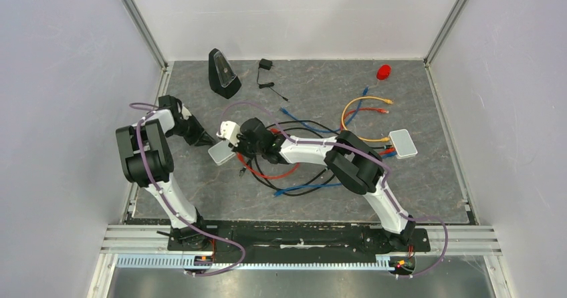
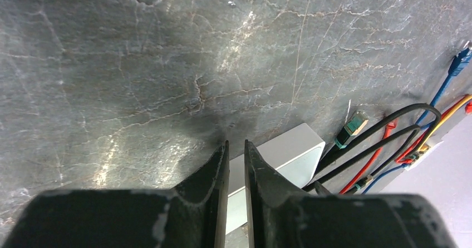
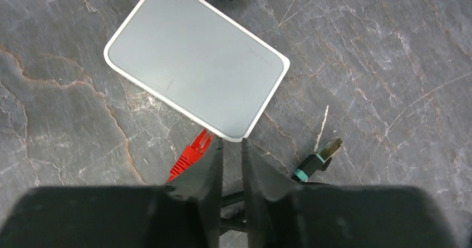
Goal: Insert the plug into the switch port
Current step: Insert the connector into the switch port.
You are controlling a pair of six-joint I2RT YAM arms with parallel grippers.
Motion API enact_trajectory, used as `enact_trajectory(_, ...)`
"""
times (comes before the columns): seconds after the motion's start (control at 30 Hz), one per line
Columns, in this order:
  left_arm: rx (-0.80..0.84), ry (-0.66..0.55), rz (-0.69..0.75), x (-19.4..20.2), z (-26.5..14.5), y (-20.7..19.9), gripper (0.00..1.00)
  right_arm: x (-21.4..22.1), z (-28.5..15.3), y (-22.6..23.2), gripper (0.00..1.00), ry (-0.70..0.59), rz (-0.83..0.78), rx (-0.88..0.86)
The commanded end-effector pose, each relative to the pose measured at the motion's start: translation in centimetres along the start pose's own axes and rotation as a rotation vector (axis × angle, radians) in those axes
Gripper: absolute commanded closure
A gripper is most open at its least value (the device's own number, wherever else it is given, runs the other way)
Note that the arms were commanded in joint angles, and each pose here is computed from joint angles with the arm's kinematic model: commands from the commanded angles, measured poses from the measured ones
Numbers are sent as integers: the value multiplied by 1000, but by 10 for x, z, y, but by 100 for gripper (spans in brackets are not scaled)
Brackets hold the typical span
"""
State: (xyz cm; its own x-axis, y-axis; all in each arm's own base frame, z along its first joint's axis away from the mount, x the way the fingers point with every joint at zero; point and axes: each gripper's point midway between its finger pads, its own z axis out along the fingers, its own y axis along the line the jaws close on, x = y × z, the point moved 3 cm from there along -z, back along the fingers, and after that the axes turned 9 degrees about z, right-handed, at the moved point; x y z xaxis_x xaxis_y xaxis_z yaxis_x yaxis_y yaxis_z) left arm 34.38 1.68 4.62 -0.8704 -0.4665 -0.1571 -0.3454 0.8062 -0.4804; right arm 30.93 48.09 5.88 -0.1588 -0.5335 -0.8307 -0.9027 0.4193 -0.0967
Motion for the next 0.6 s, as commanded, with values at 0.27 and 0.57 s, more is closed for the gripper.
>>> enact_trajectory(0.27, 75, -9, 17, -8, 3, -3, 79, -26, -27, 0, 69, -27, 162, 33)
enact_trajectory(0.57, 104, 14, 12, -4, 7, -4, 79, -13, -17, 17, 62, 1, 182, 12)
